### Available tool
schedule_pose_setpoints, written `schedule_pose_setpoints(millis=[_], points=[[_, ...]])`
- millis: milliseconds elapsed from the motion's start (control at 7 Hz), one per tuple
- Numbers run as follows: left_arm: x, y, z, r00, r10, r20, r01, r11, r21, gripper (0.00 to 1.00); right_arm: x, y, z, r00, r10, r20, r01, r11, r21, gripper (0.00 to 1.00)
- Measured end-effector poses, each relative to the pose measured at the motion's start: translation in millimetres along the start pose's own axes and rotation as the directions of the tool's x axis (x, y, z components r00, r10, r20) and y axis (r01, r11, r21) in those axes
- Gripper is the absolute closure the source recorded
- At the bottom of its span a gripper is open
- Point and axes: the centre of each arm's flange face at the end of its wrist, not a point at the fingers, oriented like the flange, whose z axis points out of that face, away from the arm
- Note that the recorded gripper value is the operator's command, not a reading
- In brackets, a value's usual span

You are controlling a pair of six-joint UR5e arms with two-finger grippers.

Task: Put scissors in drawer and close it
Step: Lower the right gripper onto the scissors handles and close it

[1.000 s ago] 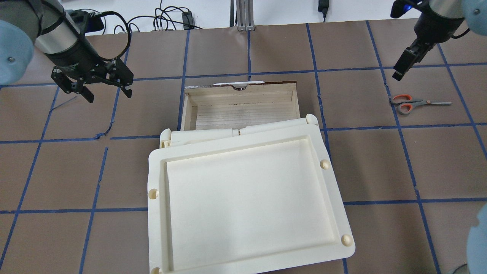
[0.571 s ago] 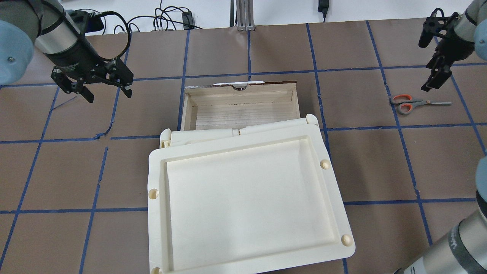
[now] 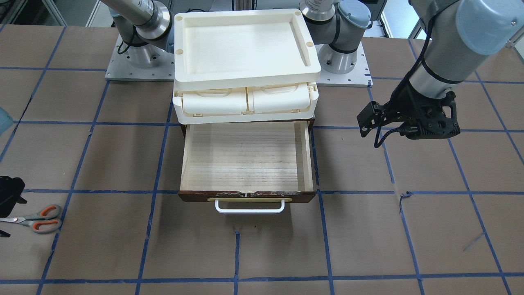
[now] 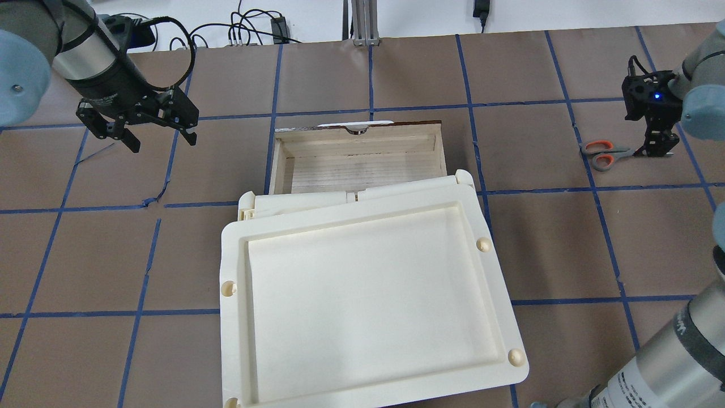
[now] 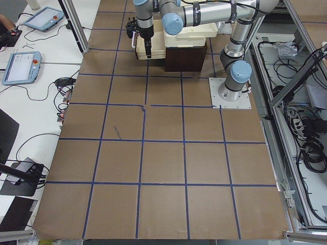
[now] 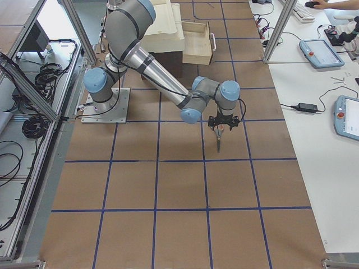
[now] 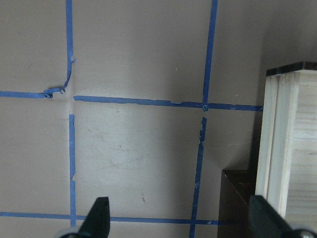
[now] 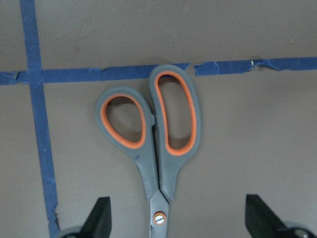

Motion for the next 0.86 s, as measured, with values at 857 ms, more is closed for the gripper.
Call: schedule_pose_setpoints(millis=[857], points=[[15.3, 3.8, 2.3, 1.0, 0.028, 0.005, -0.028, 1.0, -0.012, 0.0, -9.6, 5.4, 33.0, 0.996, -0.088, -0.011, 0.088, 0.996, 0.035, 0.17]])
